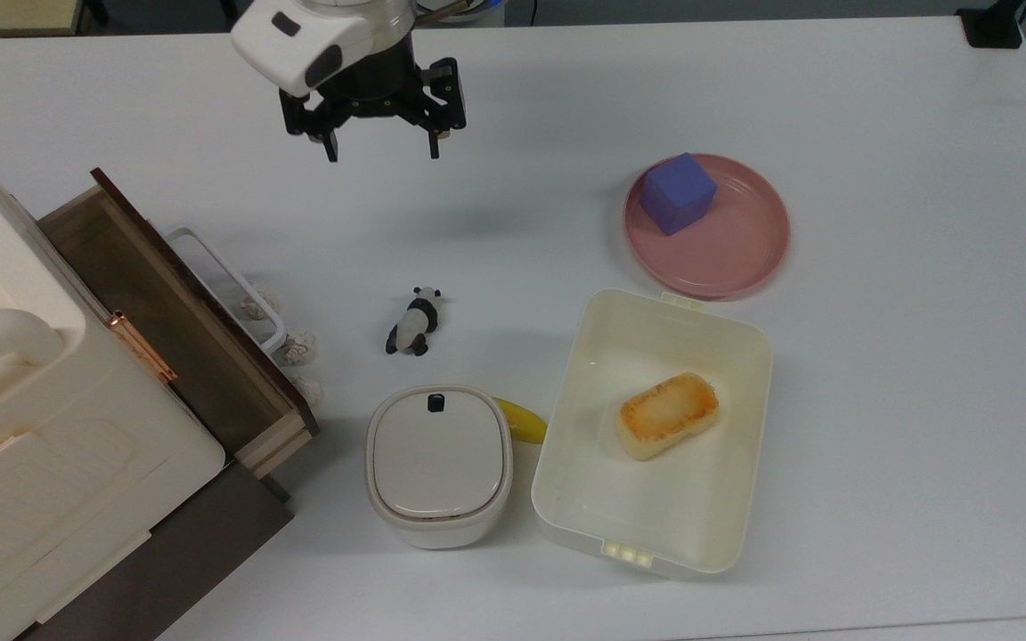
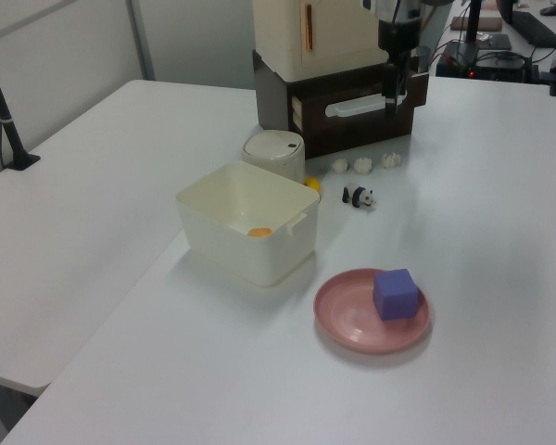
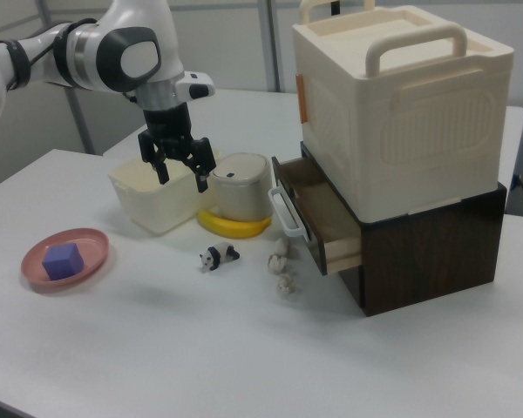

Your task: Slide open the drawer

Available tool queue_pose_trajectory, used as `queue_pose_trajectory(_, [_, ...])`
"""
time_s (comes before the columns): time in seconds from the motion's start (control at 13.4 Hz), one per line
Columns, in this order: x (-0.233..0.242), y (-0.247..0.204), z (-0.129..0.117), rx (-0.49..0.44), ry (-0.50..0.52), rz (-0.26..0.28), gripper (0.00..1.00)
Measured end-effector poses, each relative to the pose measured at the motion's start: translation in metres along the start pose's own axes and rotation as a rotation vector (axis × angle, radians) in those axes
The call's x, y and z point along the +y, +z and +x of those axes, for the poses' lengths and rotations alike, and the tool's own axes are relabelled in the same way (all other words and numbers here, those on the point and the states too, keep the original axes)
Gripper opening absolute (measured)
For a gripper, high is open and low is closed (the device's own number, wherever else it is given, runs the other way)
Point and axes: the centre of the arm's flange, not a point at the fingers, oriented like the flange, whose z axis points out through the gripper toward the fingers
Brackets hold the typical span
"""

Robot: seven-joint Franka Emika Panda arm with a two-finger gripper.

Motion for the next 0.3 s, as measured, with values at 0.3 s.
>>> queue_pose_trajectory(0.3, [-0.0009,-0.0012,-0.0004,0.002,0.217,0.000,1.00])
